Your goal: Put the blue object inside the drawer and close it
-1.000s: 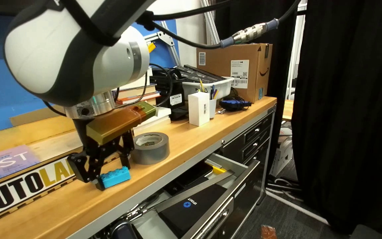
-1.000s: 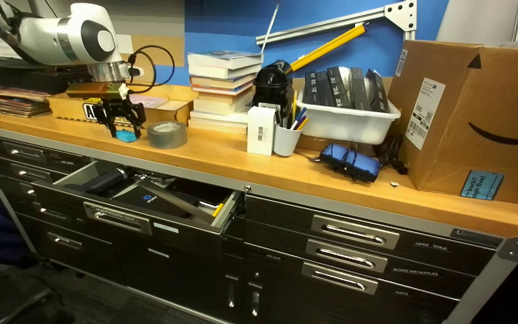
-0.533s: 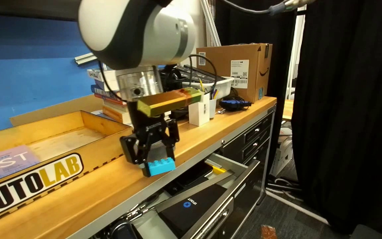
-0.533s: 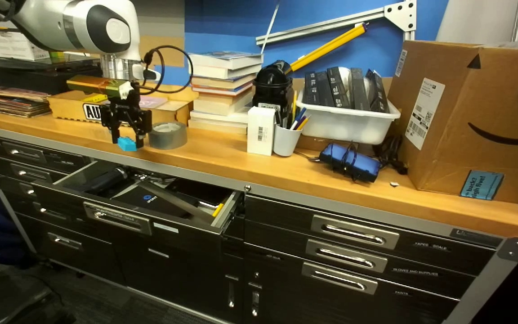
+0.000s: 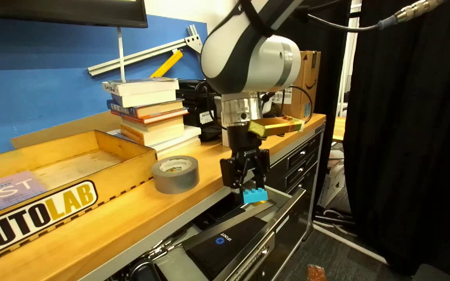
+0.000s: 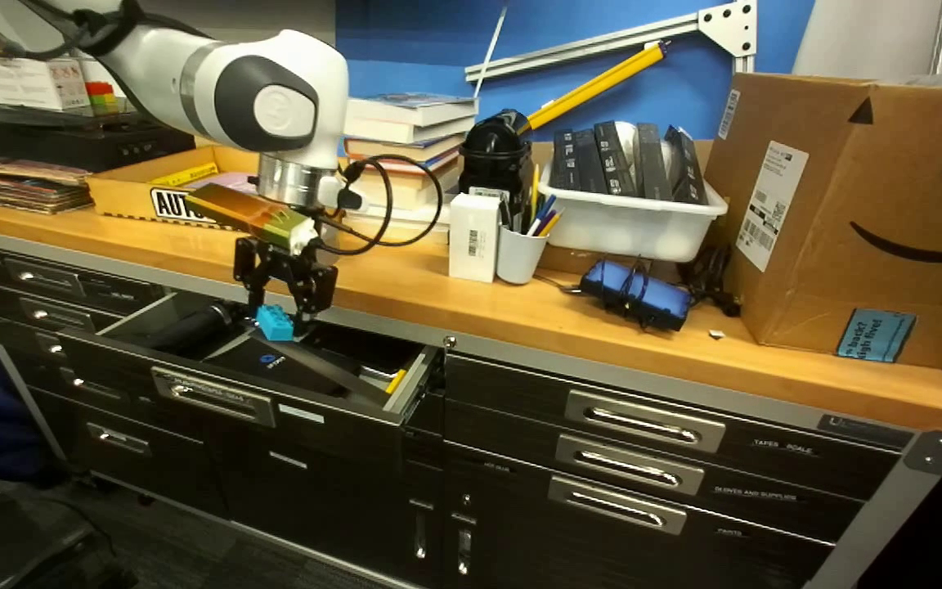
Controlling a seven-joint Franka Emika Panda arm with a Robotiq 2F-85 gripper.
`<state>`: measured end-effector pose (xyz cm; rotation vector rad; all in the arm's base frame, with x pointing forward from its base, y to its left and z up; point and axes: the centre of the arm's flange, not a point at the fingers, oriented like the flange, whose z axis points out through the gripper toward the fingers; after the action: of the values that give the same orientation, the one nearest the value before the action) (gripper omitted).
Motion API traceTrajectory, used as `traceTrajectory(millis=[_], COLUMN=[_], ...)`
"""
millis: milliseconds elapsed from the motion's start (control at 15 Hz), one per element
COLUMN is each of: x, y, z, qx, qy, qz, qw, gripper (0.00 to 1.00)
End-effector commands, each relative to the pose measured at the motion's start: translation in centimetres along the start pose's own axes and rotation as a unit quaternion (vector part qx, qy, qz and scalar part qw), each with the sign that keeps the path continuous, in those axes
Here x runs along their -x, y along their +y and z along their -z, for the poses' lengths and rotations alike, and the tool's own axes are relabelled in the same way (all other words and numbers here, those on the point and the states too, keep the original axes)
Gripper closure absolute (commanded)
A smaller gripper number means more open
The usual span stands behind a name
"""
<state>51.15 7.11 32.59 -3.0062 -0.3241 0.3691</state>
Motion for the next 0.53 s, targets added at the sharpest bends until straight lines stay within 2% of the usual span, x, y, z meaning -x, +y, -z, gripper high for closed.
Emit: traceTrajectory(millis=[0, 200, 267, 467], x=[0.1, -0.9, -1.0, -0.4], y=[2.6, 2.9, 2.7, 2.4], z=[-1.2, -2.1, -2.4, -2.6], qx=[-0.032, -0.049, -0.052, -0.053], qy=[-0.012, 0.004, 0.005, 0.003], qz=[0.025, 0.038, 0.042, 0.042], qw=[0.9991, 0.9981, 0.9978, 0.9977], gripper=[0.47, 0.47, 0.06, 0.0])
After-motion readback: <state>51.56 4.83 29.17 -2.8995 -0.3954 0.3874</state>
